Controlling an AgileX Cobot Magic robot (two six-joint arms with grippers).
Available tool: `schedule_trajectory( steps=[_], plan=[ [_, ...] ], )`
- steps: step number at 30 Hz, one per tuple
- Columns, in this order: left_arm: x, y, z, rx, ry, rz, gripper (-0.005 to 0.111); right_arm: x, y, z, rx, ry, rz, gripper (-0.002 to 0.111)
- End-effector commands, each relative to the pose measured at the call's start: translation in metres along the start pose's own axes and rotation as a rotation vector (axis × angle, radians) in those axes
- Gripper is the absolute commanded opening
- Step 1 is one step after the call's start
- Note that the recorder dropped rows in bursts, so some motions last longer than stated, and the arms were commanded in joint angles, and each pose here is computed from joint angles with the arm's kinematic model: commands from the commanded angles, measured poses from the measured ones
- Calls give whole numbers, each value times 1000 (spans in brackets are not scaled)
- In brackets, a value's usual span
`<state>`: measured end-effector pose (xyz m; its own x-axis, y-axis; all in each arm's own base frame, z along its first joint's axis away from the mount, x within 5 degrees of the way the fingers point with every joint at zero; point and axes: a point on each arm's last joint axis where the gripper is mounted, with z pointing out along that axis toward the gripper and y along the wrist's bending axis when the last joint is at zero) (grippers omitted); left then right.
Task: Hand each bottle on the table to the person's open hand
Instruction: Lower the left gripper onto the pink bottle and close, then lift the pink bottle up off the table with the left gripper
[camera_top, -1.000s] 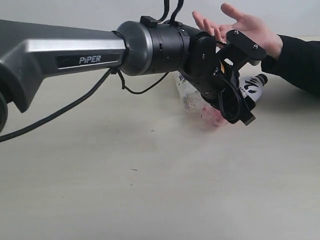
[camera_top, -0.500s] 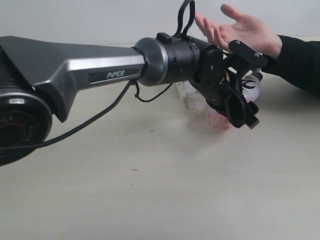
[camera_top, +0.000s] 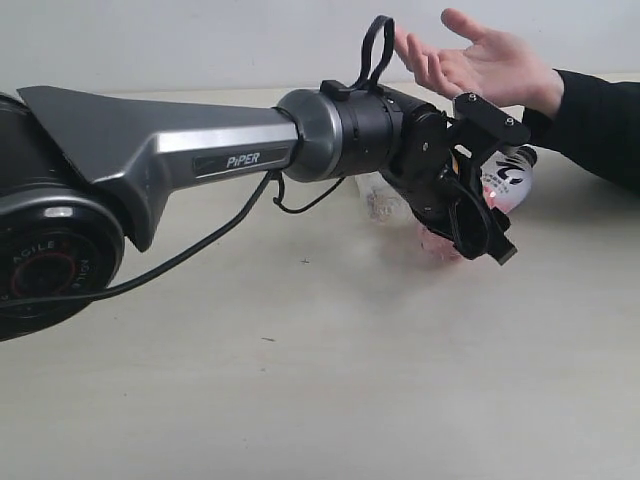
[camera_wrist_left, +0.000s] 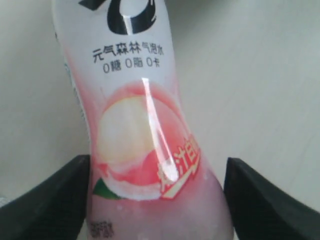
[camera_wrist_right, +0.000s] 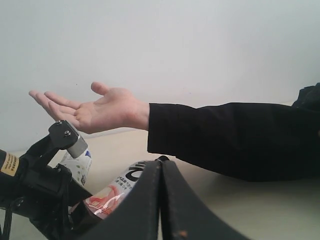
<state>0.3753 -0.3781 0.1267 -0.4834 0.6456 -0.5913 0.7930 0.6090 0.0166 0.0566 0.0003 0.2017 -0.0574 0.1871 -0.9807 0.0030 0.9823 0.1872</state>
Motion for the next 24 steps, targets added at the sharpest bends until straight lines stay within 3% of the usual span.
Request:
schedule_trajectory(
  steps=[1, 3, 8, 17, 24],
  plan=[
    [-4, -4, -6, 28, -3, -46, 14, 1, 0, 0, -4, -11, -3, 0],
    [-9, -6, -17, 52, 3, -70, 0, 1, 0, 0, -4, -11, -3, 0],
    [-23, -15, -57, 137, 41, -125, 0, 1, 0, 0, -4, -11, -3, 0],
    [-22, -37, -107, 278, 220, -123, 0, 1, 0, 0, -4, -11, -3, 0],
    [-36, -54, -148, 250, 180, -118, 0, 1, 0, 0, -4, -11, -3, 0]
  ],
)
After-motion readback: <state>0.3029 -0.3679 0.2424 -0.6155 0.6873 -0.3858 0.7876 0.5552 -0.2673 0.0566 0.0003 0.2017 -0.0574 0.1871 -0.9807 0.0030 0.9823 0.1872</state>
